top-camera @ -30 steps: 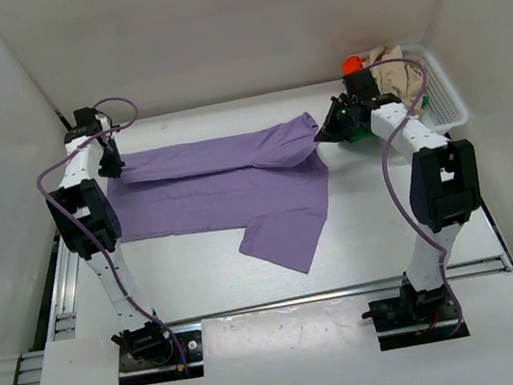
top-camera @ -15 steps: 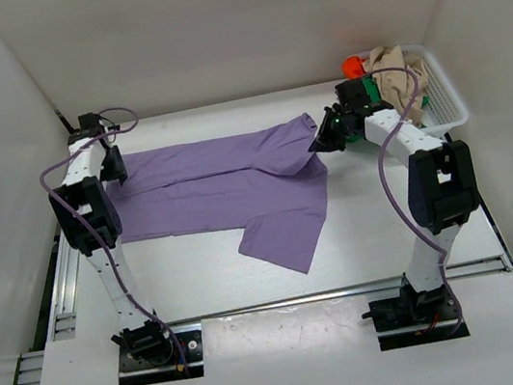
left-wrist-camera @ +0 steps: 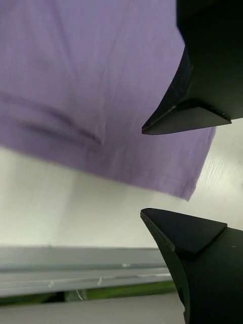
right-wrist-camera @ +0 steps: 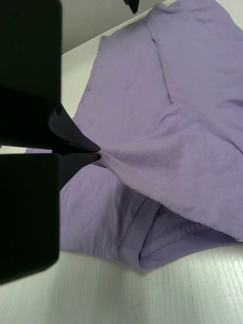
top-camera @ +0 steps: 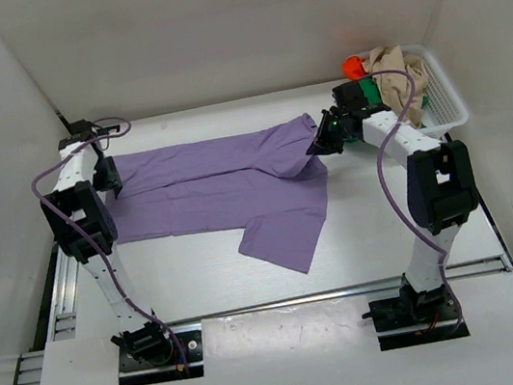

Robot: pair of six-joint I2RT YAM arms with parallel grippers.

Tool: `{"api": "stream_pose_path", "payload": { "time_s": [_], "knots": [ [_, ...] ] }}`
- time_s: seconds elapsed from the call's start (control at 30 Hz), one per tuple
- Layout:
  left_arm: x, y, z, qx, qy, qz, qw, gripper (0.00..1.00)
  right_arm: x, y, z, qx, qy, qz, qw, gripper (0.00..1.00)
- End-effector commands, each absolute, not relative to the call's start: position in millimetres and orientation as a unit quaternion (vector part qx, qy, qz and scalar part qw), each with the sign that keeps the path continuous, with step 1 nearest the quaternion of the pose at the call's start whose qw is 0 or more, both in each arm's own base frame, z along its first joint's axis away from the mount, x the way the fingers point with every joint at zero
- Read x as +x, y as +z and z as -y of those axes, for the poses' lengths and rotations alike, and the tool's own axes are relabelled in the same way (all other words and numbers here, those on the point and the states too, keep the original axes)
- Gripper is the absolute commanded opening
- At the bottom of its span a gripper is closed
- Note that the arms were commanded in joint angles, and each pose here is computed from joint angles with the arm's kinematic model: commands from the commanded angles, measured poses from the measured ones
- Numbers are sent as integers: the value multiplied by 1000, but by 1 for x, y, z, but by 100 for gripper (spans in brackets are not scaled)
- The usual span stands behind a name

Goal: Fold and stack the t-shirts
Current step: Fold the flattened tshirt in 1/3 of the way

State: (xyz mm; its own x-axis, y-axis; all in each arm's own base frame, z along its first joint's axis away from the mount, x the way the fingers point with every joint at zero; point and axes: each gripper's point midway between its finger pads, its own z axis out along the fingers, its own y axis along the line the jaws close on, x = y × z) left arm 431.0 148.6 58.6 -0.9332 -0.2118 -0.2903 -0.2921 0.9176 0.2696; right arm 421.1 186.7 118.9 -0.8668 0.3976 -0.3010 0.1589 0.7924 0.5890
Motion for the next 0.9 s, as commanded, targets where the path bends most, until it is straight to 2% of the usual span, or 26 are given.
{"api": "stream_pose_path", "payload": {
  "time_s": [0.0,0.07,0.2,0.23,0.27,0.3,0.33,0.37,0.47,0.5,0.53,0.6,0.7,0.87],
  "knots": [
    [446,97,-118,-110,108,-972,179,71,426,138,-189,142,299,-915,233,0],
    [451,88,-124,-116,97,-975,163,69,428,140,-185,136,288,-915,246,0],
    [420,57,-142,-142,78,-982,93,71,411,130,-177,145,280,-921,230,0],
    [412,46,-132,-143,43,-986,78,73,405,125,-179,142,287,-922,217,0],
    [410,54,-127,-143,33,-985,94,75,397,116,-180,144,288,-925,201,0],
    [390,39,-121,-142,29,-987,70,76,393,102,-181,146,286,-929,182,0],
    [384,36,-123,-143,40,-986,71,79,390,95,-182,147,287,-932,167,4],
    [378,35,-118,-136,48,-987,76,79,389,83,-183,150,284,-935,148,20],
    [369,32,-115,-132,59,-987,67,80,380,64,-163,172,215,-953,129,42],
    [363,33,-116,-132,66,-987,63,80,376,63,-155,178,196,-955,132,56],
    [359,34,-119,-137,66,-986,63,80,370,60,-143,186,163,-959,136,61],
    [352,39,-119,-141,62,-986,65,80,361,76,-134,188,154,-957,161,65],
    [347,42,-117,-141,62,-986,66,82,317,76,-143,160,149,-963,157,68],
    [343,53,-114,-141,59,-985,83,82,242,54,-189,126,187,-970,88,70]
  ]
}}
